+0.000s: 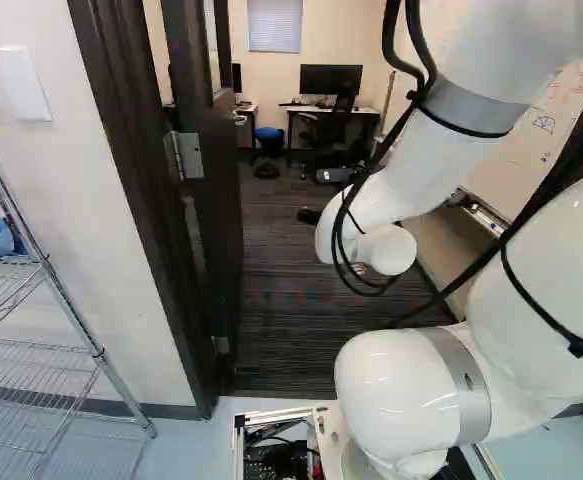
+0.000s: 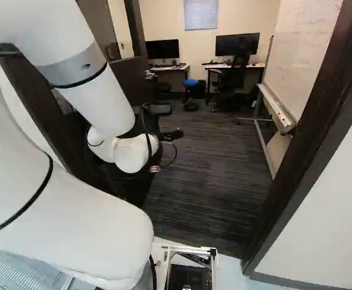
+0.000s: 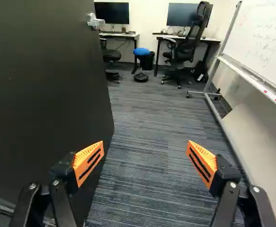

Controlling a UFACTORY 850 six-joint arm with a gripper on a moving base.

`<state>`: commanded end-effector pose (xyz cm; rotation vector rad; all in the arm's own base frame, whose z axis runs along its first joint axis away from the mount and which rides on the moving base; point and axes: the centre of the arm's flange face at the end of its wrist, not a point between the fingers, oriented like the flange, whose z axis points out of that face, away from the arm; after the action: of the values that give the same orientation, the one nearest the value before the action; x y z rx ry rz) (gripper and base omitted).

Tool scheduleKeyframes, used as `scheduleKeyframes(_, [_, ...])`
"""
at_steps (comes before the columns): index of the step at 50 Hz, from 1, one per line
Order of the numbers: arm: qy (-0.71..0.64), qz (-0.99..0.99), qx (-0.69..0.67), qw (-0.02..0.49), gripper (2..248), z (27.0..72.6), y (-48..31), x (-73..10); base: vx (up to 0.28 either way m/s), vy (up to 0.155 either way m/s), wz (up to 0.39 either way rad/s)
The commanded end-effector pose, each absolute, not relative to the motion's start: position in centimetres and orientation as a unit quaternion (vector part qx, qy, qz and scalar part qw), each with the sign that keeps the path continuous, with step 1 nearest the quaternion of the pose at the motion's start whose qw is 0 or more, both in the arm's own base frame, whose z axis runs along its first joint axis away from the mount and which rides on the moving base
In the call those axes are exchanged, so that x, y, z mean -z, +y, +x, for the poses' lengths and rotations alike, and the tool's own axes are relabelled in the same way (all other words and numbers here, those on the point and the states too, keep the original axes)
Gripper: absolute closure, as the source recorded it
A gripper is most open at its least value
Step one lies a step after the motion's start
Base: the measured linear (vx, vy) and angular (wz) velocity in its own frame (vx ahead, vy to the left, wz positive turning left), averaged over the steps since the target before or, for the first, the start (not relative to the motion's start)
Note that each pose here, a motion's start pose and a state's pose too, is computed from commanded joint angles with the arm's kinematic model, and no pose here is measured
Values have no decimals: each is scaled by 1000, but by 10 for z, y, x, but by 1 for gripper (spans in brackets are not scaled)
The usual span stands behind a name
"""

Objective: Open the door and move inside

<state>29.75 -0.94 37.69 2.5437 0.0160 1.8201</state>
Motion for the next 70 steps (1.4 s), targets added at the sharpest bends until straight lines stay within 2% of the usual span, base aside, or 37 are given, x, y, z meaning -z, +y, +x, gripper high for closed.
scheduleKeyframes(25, [0,814,-581,1,3,273,-1,-367,0,0,0])
scheduleKeyframes(70, [0,814,-581,0,3,270,0,-366,8,0,-3])
